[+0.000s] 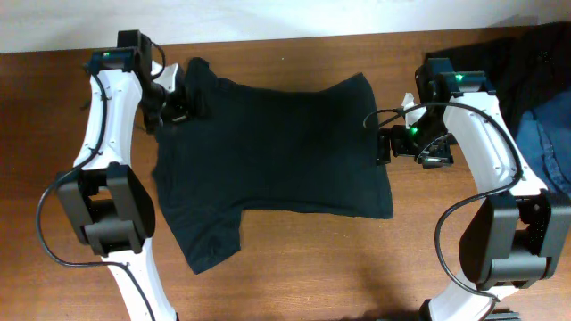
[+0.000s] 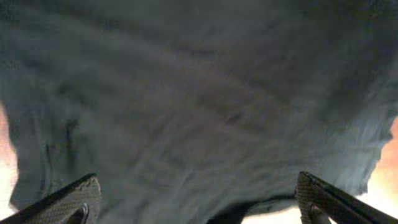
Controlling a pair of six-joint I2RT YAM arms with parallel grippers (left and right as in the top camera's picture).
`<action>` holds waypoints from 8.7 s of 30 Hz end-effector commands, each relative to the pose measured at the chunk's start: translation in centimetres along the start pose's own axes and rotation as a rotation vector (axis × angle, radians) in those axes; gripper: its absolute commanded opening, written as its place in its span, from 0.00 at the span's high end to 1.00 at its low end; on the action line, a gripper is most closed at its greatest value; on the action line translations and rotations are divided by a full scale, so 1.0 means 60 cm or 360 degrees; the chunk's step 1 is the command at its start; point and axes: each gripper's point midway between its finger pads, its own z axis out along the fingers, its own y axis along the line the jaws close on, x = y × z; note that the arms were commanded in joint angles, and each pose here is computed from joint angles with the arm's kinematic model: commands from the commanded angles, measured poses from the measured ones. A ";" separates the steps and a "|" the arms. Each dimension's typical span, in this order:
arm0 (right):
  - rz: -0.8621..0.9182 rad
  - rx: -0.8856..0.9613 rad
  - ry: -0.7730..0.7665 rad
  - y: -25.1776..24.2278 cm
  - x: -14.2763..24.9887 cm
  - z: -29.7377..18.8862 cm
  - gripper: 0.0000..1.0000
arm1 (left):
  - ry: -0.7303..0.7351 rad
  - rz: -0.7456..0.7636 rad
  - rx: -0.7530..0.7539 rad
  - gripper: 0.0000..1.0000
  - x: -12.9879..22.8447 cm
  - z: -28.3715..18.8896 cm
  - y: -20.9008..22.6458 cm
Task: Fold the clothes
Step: 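Move the left gripper to the lower left hem and right gripper to lower right hem, then lower both grippers and grasp the shirt's bottom hem corners, then lift the bottom hem with both grippers and fold it up toward the collar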
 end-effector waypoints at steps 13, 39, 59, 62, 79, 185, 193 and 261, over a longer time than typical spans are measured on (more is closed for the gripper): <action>-0.0007 -0.0016 -0.0031 0.007 0.002 -0.009 0.01 | -0.0342 0.0046 -0.0460 0.01 0.132 -0.229 -0.087; -0.0007 -0.0016 -0.0031 0.007 0.002 -0.009 0.01 | -0.0250 -0.0542 -0.0662 0.01 0.380 -0.027 0.043; 0.0003 -0.0080 0.0093 0.020 0.033 0.006 0.02 | 0.0038 -0.0644 -0.0476 0.01 0.465 0.071 0.048; -0.0030 -0.0072 0.0144 0.028 0.048 0.031 0.01 | 0.0036 -0.0644 -0.0492 0.01 0.468 0.075 0.053; -0.0134 0.0012 0.0271 0.037 0.097 0.110 0.19 | -0.0147 -0.0612 -0.0684 0.01 0.438 0.062 0.090; 0.0167 0.0246 0.0096 0.004 0.105 0.214 0.74 | -0.0220 -0.0843 -0.0561 0.80 0.460 0.131 0.107; 0.0168 0.0248 0.0093 0.004 0.104 0.213 0.96 | -0.0220 -0.0798 -0.0558 0.88 0.456 0.129 0.105; 0.0189 0.0169 0.0039 -0.001 0.035 0.092 0.96 | -0.0636 -0.0515 -0.0230 1.00 0.251 -0.028 0.028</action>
